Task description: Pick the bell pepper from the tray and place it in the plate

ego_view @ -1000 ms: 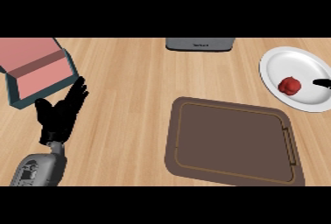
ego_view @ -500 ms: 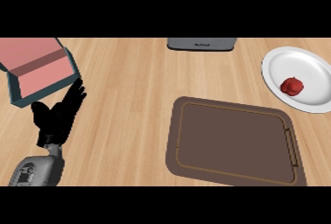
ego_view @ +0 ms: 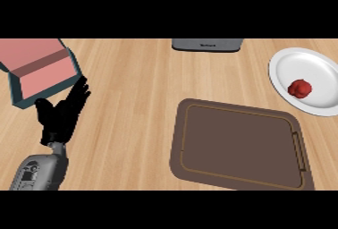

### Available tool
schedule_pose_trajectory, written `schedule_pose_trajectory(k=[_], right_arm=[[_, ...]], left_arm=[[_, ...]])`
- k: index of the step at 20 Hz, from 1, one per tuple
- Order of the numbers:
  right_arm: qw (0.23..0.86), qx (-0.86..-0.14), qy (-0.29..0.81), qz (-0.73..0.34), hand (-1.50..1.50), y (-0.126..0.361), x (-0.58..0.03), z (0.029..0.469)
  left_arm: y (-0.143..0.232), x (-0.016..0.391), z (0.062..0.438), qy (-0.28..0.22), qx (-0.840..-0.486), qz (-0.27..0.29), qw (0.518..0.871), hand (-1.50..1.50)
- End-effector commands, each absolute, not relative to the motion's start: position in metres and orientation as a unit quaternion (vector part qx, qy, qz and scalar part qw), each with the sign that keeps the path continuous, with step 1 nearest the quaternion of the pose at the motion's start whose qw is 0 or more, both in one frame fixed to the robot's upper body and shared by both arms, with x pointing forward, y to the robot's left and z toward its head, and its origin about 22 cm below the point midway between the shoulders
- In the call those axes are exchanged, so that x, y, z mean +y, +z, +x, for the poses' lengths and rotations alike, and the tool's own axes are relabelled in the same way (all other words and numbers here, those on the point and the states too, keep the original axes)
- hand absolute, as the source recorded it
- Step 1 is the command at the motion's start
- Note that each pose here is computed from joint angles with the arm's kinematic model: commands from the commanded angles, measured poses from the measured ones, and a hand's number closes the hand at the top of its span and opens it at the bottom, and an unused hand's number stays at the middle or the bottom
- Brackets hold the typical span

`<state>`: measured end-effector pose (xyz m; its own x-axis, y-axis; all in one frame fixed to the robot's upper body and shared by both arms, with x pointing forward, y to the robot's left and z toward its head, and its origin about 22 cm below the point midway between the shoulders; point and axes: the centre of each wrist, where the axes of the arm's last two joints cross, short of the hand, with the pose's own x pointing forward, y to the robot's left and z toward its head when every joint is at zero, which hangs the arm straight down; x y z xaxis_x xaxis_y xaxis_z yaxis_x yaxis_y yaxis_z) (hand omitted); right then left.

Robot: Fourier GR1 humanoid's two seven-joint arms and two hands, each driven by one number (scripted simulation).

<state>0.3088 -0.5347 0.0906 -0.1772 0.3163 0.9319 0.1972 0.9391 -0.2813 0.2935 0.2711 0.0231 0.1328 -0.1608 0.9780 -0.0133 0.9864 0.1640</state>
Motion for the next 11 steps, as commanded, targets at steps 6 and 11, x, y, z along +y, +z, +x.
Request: schedule_pose_trajectory(k=[6, 11], right_arm=[[0.615, -0.765, 0.065, -0.177, -1.5, 0.102, -0.569, 0.272], [0.626, -0.754, 0.069, -0.187, -1.5, 0.088, -0.569, 0.264]], left_arm=[[0.03, 0.274, 0.292, -0.053, -0.658, 0.074, 0.748, 0.0], [0.026, 0.27, 0.294, -0.056, -0.658, 0.061, 0.748, 0.0]])
